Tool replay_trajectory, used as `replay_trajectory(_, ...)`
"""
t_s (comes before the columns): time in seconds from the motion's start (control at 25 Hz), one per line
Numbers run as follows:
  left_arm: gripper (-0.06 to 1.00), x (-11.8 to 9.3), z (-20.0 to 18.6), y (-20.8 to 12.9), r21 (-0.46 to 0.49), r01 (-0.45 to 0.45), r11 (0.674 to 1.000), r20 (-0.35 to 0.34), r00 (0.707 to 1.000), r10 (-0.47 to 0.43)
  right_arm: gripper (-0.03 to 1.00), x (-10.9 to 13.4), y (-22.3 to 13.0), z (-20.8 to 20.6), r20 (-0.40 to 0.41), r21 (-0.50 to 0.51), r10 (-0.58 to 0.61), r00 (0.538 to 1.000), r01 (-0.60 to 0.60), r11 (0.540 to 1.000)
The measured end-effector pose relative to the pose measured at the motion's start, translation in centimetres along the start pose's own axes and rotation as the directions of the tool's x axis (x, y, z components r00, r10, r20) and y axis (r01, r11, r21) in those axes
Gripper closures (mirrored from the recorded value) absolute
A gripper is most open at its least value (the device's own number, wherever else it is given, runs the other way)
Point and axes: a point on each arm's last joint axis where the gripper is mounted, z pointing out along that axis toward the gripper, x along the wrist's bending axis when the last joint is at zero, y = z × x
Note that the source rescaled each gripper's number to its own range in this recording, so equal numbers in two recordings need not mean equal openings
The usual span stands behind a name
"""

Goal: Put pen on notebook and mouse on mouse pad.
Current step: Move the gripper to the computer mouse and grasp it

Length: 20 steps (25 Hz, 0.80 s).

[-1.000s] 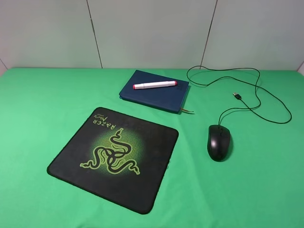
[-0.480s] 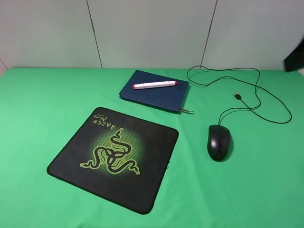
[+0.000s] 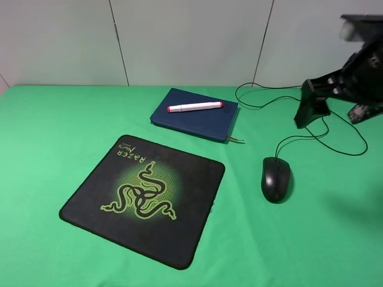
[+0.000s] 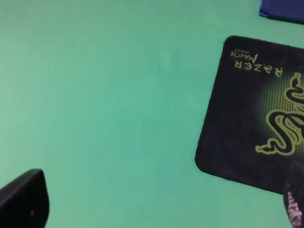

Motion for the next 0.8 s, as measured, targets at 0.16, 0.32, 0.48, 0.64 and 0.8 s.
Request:
replay_trajectory(0.16, -0.06, 0.0, 0.0, 0.0, 0.000, 0.000, 1.000, 0.000, 1.000, 0.000, -0.03, 1.0, 0.5, 2.1, 0.020, 0.054, -0.004, 1.000, 0.002, 0.999)
replay_trajectory(0.32, -0.06, 0.0, 0.0, 0.0, 0.000, 0.000, 1.000, 0.000, 1.000, 0.000, -0.03, 1.4, 0.8, 4.3, 0.056, 0.105, 0.011, 0.998, -0.017, 0.994)
replay_trajectory(0.48, -0.06, 0.0, 0.0, 0.0, 0.000, 0.000, 1.000, 0.000, 1.000, 0.000, -0.03, 1.4, 1.0, 6.3, 0.072, 0.154, 0.015, 0.997, -0.026, 0.988)
replay_trajectory(0.64, -0.06, 0.0, 0.0, 0.0, 0.000, 0.000, 1.000, 0.000, 1.000, 0.000, -0.03, 1.4, 1.3, 8.2, 0.080, 0.186, 0.023, 0.997, -0.038, 0.982)
replay_trajectory(0.8, -0.06, 0.0, 0.0, 0.0, 0.000, 0.000, 1.000, 0.000, 1.000, 0.000, -0.03, 1.5, 1.4, 9.6, 0.085, 0.203, 0.034, 0.996, -0.051, 0.978)
